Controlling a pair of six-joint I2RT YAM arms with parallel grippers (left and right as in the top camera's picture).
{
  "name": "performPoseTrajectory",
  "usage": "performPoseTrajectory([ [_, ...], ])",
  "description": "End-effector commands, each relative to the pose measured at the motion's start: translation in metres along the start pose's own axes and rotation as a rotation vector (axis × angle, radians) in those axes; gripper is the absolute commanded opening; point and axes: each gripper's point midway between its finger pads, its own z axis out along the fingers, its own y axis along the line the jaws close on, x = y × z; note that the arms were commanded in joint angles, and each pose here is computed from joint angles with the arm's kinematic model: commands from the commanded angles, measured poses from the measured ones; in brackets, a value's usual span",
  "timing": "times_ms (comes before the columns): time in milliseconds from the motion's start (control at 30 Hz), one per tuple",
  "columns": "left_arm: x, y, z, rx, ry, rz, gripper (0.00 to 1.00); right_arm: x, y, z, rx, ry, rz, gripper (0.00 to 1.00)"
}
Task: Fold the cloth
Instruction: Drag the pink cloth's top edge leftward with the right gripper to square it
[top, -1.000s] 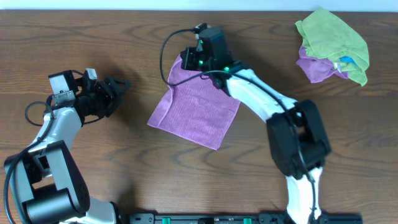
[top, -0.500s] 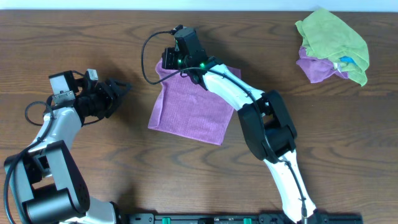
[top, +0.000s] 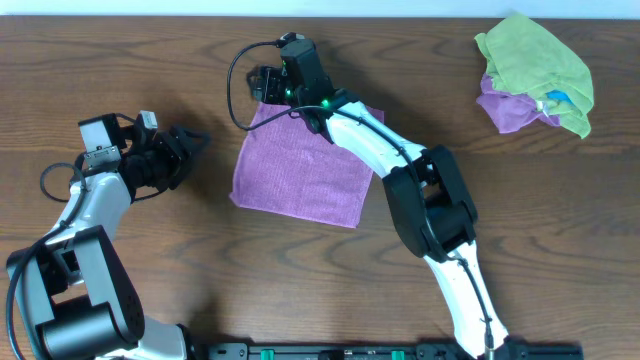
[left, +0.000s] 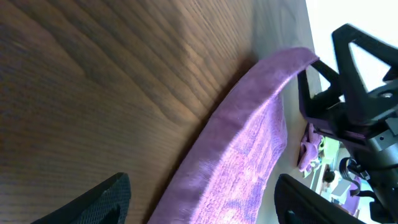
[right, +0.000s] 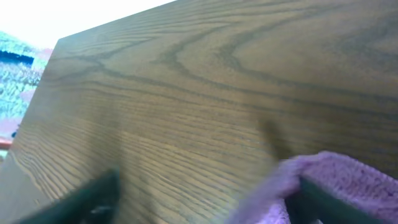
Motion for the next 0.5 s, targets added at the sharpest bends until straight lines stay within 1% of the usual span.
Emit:
performPoseTrajectory([
  [0,-0.005,-0.008,-0.005,0.013,-0.012,0.033,0.75,-0.003,0.015,-0.001,-0.049,0.008,-0.016,0.99],
  [67,-0.004,-0.007,-0.005,0.011,-0.009,0.029,0.75,-0.003,0.017,-0.005,-0.055,0.029,-0.014,0.99],
  [233,-0.004,-0.007,-0.005,0.010,-0.007,0.031,0.75,-0.008,0.010,-0.024,-0.005,0.072,-0.055,0.99],
  [367,-0.003,-0.007,-0.005,0.009,-0.005,0.028,0.75,-0.013,0.011,-0.050,0.032,0.115,-0.085,0.99],
  [467,-0.001,-0.005,-0.006,0.003,0.004,0.017,0.75,-0.016,0.010,-0.077,0.069,0.157,-0.076,0.99],
])
